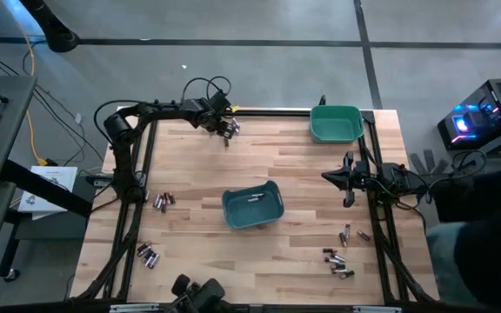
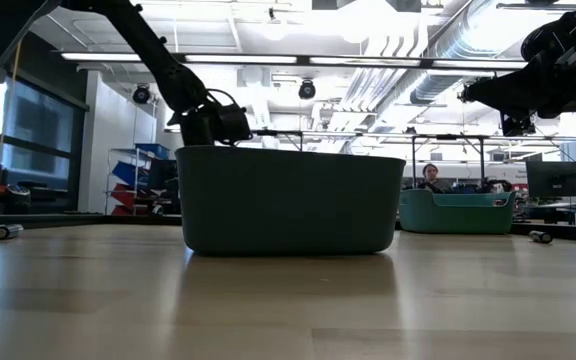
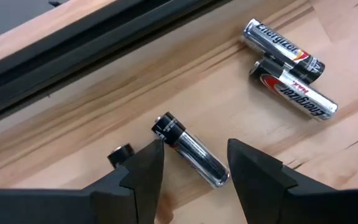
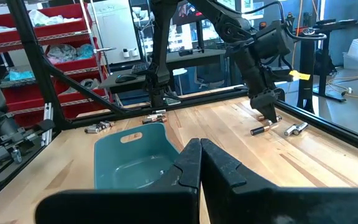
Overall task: Sort batteries
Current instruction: Put the silver battery into the blue bin
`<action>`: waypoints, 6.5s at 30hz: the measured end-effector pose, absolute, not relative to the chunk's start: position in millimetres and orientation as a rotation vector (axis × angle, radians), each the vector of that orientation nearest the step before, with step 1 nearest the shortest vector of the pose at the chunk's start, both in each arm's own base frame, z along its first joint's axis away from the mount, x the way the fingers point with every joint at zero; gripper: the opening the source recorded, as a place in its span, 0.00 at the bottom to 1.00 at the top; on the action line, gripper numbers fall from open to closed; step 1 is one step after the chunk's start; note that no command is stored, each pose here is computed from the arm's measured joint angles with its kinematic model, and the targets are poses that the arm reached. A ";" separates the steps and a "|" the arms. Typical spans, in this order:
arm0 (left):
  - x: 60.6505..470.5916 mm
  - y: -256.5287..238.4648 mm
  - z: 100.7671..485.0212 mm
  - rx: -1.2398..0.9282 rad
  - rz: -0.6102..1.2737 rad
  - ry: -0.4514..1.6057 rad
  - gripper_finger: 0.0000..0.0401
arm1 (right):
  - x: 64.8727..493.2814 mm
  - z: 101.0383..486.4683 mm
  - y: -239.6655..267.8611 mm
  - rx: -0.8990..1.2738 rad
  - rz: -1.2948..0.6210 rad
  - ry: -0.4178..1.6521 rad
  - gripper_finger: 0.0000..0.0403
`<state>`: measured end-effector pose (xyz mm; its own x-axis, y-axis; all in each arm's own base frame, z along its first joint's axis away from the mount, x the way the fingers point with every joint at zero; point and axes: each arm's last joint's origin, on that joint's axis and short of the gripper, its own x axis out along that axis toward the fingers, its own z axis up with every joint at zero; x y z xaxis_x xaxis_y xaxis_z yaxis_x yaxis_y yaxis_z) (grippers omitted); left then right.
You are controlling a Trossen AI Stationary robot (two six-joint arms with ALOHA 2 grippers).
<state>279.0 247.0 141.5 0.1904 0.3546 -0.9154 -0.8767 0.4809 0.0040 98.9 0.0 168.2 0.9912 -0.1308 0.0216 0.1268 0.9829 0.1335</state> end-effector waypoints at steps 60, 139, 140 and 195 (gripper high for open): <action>342.3 13.4 298.4 -0.055 0.026 0.519 0.08 | 98.9 168.3 0.0 0.132 -0.129 -0.031 0.00; 343.9 171.9 250.1 0.308 0.020 0.937 0.46 | 100.6 166.1 0.1 0.129 -0.131 -0.004 0.00; 338.1 184.9 246.9 0.285 0.028 0.943 0.46 | 100.6 166.1 0.0 0.129 -0.131 -0.004 0.00; 297.4 300.3 147.9 0.124 0.111 1.068 0.43 | 100.6 166.2 0.1 0.129 -0.131 -0.005 0.00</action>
